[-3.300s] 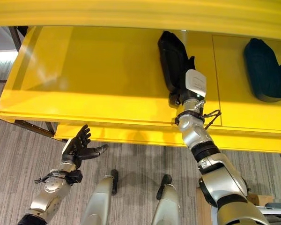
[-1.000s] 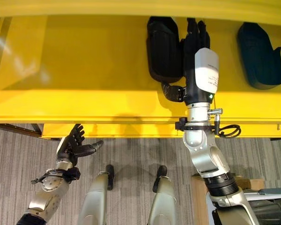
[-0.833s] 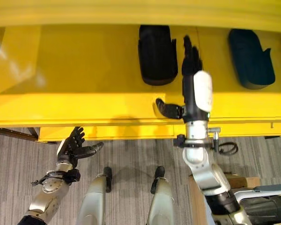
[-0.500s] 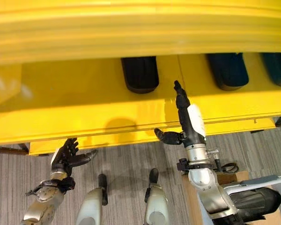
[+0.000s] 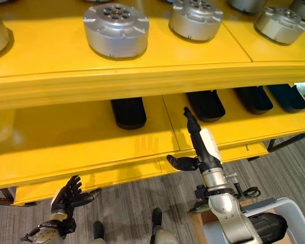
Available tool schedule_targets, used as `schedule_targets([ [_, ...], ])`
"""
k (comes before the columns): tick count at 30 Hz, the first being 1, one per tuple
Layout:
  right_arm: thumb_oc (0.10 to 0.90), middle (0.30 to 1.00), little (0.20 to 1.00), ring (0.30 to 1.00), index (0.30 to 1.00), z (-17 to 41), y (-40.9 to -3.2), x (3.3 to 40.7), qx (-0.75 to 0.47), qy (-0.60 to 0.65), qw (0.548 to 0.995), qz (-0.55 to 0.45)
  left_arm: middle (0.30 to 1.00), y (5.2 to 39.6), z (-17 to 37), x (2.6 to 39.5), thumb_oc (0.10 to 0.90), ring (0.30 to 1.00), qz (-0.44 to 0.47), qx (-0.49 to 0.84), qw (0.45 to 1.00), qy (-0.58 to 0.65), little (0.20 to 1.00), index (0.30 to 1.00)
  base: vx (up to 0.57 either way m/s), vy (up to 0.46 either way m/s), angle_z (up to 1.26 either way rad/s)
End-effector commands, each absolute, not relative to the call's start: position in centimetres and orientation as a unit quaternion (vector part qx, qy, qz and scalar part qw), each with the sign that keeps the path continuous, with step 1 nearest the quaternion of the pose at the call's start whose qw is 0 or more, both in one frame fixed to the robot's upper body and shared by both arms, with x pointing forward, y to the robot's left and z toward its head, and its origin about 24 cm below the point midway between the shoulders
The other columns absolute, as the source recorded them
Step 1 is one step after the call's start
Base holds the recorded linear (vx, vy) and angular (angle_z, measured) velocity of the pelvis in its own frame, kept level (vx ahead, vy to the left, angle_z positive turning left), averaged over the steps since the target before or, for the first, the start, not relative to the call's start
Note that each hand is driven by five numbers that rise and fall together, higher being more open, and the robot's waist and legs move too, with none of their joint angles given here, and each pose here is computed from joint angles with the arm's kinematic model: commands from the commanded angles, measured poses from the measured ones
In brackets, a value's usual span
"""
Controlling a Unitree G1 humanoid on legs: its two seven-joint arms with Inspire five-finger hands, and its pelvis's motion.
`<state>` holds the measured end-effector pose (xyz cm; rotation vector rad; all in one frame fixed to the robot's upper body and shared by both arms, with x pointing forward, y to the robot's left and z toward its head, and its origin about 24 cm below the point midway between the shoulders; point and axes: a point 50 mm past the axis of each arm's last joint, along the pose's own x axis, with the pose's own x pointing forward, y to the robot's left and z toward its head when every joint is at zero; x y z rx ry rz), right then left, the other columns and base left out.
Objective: Move parts from the plastic box to the shelf.
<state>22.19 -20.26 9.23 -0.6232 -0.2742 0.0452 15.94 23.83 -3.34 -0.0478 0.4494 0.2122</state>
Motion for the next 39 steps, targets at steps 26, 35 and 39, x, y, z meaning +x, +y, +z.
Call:
schedule_targets([
  [26, 0.9, 1.0, 1.0, 1.0, 1.0, 12.7, -21.4, 20.7, -0.277, -0.215, 0.936, 0.031, 1.0, 23.5, 22.6, 20.0, 0.9, 1.0, -0.029, 0.168, 0.905, -0.389, 1.0, 1.0, 0.0, 0.005, -0.06],
  [35, 0.9, 1.0, 1.0, 1.0, 1.0, 12.5, -21.6, 20.8, -0.276, -0.206, 0.938, 0.028, 1.0, 23.9, 20.8, 22.1, 0.9, 1.0, -0.004, 0.269, 0.902, -0.337, 1.0, 1.0, 0.0, 0.019, -0.05],
  [39, 0.9, 1.0, 1.0, 1.0, 1.0, 11.9, -21.3, 21.1, -0.277, -0.192, 0.941, 0.037, 1.0, 24.8, 18.5, 24.2, 0.9, 1.0, 0.034, 0.398, 0.874, -0.276, 1.0, 1.0, 0.01, 0.041, -0.29],
])
